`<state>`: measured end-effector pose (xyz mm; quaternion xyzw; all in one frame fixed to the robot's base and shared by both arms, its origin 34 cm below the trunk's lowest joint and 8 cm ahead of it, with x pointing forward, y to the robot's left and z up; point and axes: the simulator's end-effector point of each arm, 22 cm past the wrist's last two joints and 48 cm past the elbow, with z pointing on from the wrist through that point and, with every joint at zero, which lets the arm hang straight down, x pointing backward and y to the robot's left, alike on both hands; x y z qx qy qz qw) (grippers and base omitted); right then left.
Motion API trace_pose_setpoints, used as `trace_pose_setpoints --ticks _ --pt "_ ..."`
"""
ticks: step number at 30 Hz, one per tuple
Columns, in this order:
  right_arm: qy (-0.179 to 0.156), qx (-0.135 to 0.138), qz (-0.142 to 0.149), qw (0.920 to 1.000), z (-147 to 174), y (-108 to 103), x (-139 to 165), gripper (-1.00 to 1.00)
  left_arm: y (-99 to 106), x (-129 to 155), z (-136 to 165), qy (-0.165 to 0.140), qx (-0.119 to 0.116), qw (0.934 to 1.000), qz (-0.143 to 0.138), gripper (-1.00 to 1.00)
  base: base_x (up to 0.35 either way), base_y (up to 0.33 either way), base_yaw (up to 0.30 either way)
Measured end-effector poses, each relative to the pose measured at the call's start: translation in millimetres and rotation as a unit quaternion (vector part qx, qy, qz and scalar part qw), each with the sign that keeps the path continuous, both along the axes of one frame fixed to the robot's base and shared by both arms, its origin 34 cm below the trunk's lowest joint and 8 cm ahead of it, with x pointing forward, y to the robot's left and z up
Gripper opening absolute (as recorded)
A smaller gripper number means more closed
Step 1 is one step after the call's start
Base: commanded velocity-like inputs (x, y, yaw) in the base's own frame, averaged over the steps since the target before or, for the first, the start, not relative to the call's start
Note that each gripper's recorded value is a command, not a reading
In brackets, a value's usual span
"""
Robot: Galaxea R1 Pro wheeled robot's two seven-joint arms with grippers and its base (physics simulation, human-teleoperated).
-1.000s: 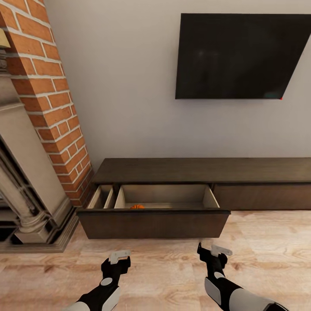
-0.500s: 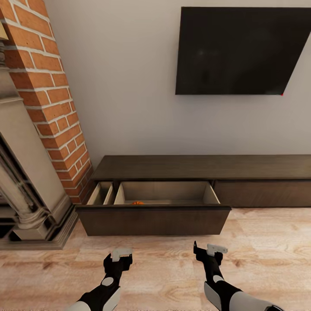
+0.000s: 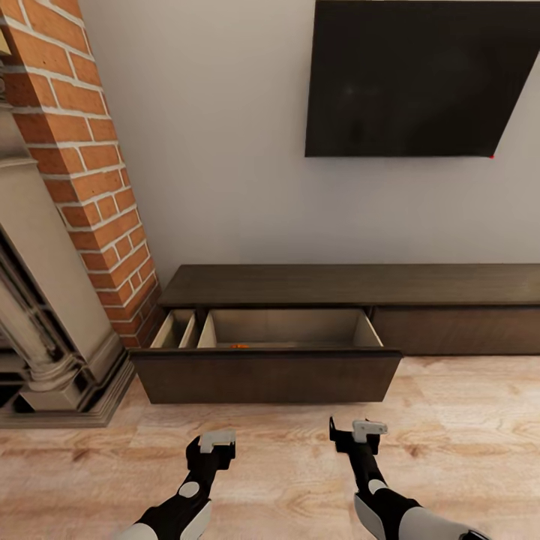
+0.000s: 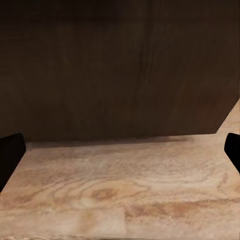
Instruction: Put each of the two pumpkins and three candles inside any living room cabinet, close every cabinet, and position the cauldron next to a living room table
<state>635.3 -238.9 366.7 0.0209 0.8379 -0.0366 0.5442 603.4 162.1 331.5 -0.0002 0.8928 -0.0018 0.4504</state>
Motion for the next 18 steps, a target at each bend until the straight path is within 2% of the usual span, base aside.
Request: trace_pose_setpoints --ticks 1,5,18 --pt "0.001 0.001 0.014 0.9999 -2.8 5.0 -0.6 1.00 0.3 -0.3 -2.0 -0.001 -0.001 1.0000 0.001 1.00 0.000 0.000 0.000" --pt "0.002 0.004 0.040 0.9992 -13.1 14.2 -3.8 1.00 1.7 -2.3 -10.7 -0.001 -0.003 1.0000 0.006 1.00 0.000 0.000 0.000" --pt "0.003 0.010 0.045 0.9989 -43.1 17.4 -12.3 1.00 5.5 -7.0 -35.6 -0.014 -0.003 0.9998 0.015 1.00 0.000 0.000 0.000"
